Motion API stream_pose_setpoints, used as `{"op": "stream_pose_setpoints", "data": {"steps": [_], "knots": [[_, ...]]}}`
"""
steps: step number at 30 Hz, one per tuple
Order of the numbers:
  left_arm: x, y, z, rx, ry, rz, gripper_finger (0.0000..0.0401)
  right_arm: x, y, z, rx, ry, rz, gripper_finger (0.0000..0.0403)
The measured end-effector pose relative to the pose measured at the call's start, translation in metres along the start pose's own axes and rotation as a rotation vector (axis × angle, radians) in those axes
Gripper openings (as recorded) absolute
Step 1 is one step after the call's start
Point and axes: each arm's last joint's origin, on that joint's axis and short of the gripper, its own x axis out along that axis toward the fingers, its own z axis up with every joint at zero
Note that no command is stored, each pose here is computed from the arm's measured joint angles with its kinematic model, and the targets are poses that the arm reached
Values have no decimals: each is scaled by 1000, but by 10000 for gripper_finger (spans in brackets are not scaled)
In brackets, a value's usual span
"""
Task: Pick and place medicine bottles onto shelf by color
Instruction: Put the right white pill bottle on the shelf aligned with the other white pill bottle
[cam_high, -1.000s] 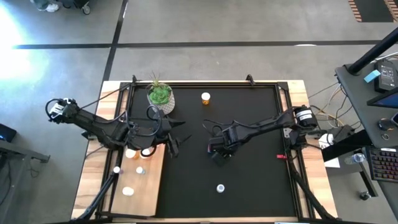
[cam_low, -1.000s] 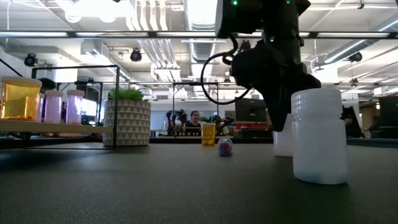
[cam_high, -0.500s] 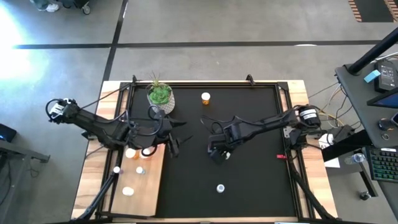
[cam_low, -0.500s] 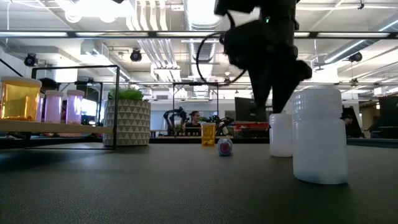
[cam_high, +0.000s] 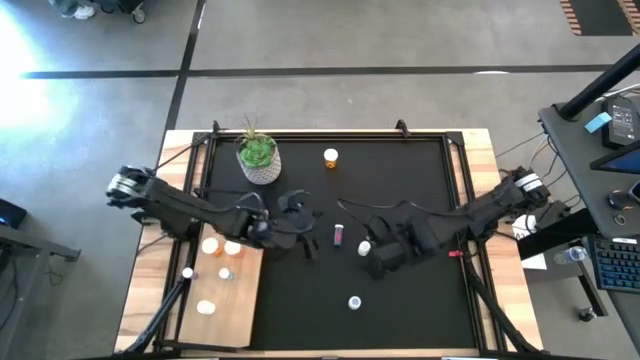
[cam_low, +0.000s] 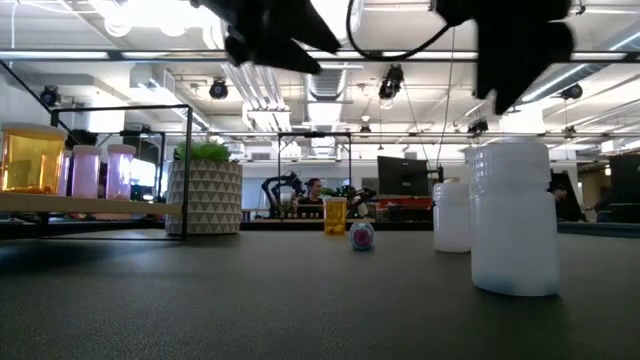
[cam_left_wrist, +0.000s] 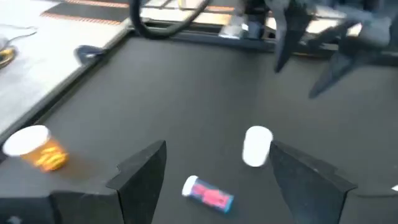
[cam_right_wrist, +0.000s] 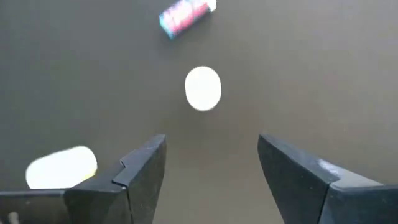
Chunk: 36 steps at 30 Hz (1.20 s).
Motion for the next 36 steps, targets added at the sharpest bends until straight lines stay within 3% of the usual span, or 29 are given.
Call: {"op": "stream_pose_setpoints", "data": {"steps": [10, 23, 30, 36], "knots": [[61, -32, -24, -18, -99, -74, 270, -12, -5, -53, -42, 75, -169, 242], [123, -64, -51, 2, -58, -97, 270, 0, -16, -82, -105, 106, -275, 242], [150, -59, -74, 19, 5, -55, 270, 9, -23, -88, -105, 114, -310, 242], [159, -50, -70, -2, -11, -29, 270, 14, -25, -90, -107, 113, -305, 242]]}}
